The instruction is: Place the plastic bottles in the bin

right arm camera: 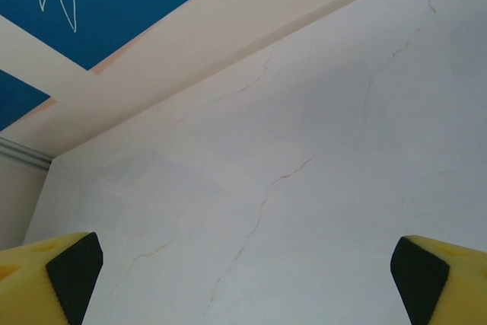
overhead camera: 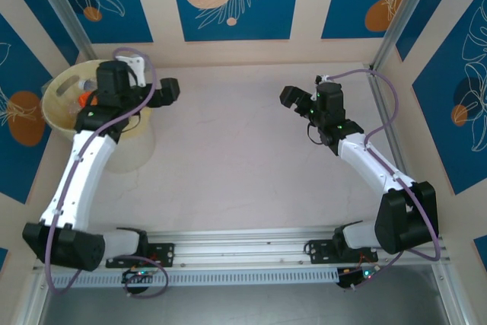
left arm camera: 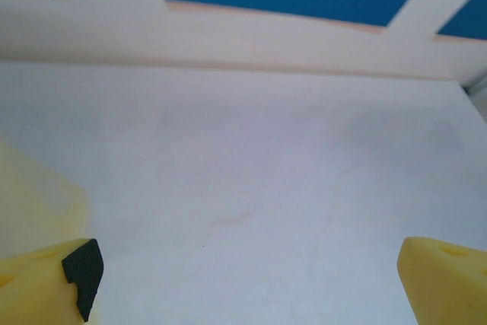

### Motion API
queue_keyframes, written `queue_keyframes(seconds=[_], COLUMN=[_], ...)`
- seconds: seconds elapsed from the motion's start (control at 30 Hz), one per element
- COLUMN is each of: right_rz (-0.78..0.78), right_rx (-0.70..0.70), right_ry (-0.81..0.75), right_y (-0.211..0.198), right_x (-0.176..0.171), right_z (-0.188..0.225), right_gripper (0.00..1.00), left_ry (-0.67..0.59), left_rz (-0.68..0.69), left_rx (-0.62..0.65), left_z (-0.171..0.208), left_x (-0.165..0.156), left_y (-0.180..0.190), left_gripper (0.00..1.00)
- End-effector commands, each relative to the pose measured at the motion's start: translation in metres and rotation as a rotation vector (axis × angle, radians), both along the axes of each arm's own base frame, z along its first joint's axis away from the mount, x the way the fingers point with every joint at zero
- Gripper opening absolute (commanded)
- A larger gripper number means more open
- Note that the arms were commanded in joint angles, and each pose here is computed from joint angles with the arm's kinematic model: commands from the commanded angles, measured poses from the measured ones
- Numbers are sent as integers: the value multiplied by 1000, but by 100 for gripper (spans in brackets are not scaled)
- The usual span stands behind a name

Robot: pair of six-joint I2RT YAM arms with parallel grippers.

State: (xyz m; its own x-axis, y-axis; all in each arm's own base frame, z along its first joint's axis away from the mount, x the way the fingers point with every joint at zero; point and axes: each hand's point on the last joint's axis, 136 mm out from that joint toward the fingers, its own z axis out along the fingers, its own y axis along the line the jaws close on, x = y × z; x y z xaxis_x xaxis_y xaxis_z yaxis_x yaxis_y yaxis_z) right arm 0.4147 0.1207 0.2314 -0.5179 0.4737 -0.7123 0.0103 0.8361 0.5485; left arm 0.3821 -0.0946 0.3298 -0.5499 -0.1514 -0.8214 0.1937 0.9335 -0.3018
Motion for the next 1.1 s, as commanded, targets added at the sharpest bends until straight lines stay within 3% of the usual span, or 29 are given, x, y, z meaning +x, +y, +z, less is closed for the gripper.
queue_keyframes(seconds=[0.0, 0.1, 0.27, 0.47, 0.73, 0.9, 1.07], right_rz=[-33, -33, -48, -157, -273, -270, -247], right_rx=[5, 9, -28, -133, -383, -313, -266], right_ry=[-6, -2, -8, -8, 21, 55, 59], right_y=[-8, -7, -17, -65, -139, -158, -164], right_x=[-4, -5, -5, -7, -16, -16, -16], right_z=[6, 4, 5, -9, -64, -100, -110], right_gripper=[100, 100, 100, 100, 99, 99, 99], left_ry=[-21, 63, 37, -1, -180, -200, -309], left_rz=[-115, -58, 144, 261, 279, 170, 139], left_rx=[-177, -155, 20, 107, 250, 238, 215], left_z=[9, -26, -54, -80, -122, -156, -145], left_x=[5, 13, 18, 14, 4, -2, -12], left_y=[-32, -25, 23, 66, 84, 67, 61], left_gripper=[100, 100, 100, 100, 100, 100, 100])
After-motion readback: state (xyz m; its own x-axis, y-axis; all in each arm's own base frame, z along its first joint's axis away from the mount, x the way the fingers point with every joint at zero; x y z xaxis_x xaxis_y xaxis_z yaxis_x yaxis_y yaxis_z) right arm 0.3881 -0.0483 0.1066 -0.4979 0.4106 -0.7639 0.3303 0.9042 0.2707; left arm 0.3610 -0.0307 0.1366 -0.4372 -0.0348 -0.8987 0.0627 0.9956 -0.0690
